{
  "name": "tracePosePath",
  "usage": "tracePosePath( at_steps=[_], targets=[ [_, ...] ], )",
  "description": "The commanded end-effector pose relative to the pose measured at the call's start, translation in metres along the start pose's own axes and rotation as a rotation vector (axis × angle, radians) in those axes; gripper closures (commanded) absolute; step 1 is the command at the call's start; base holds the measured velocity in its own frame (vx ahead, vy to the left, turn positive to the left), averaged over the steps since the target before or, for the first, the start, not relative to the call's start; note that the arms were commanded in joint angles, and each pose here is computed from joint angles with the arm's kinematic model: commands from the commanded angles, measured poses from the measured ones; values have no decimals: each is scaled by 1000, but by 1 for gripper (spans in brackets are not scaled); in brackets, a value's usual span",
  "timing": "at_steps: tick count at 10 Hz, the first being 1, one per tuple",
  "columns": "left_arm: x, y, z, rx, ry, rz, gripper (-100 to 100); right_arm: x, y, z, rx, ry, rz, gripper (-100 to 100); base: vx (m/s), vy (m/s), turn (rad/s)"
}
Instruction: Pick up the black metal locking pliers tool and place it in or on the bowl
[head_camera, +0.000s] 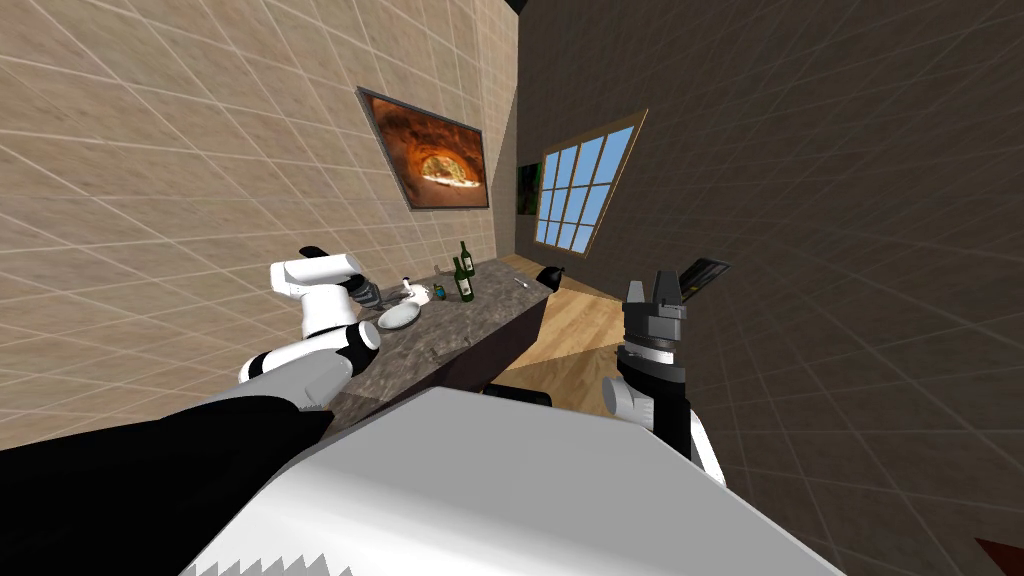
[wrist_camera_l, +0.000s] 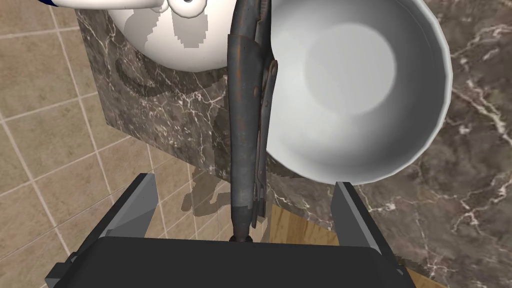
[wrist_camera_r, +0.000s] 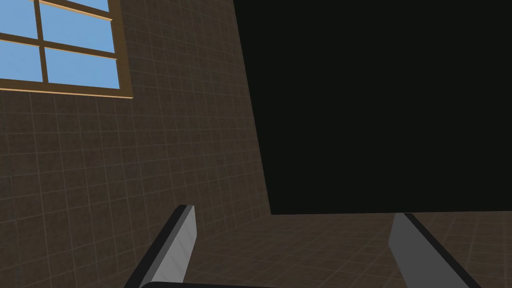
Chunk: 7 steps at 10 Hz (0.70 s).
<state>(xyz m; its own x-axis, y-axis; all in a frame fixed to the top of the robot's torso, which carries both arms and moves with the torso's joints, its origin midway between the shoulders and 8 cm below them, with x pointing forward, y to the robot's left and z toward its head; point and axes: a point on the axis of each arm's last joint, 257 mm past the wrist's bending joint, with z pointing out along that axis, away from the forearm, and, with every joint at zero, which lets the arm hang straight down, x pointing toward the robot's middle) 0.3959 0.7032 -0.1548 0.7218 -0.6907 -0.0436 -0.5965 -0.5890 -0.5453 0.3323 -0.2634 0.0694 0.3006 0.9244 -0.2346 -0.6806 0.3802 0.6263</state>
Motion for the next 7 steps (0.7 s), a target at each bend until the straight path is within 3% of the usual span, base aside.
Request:
tracePosePath(
  at_steps=[1,2,7],
  targets=[
    [0,0,0,0,0,0,0,0,0,0,0,0,0,0,0,0,0],
    [-4,-4,-10,-1,-2,-3,-100,0,0,0,0,0,0,0,9,2,-24],
    [-17,-15,-40,-2,-7,-12,-100,0,0,0,0,0,0,0,13,5,-23]
  ],
)
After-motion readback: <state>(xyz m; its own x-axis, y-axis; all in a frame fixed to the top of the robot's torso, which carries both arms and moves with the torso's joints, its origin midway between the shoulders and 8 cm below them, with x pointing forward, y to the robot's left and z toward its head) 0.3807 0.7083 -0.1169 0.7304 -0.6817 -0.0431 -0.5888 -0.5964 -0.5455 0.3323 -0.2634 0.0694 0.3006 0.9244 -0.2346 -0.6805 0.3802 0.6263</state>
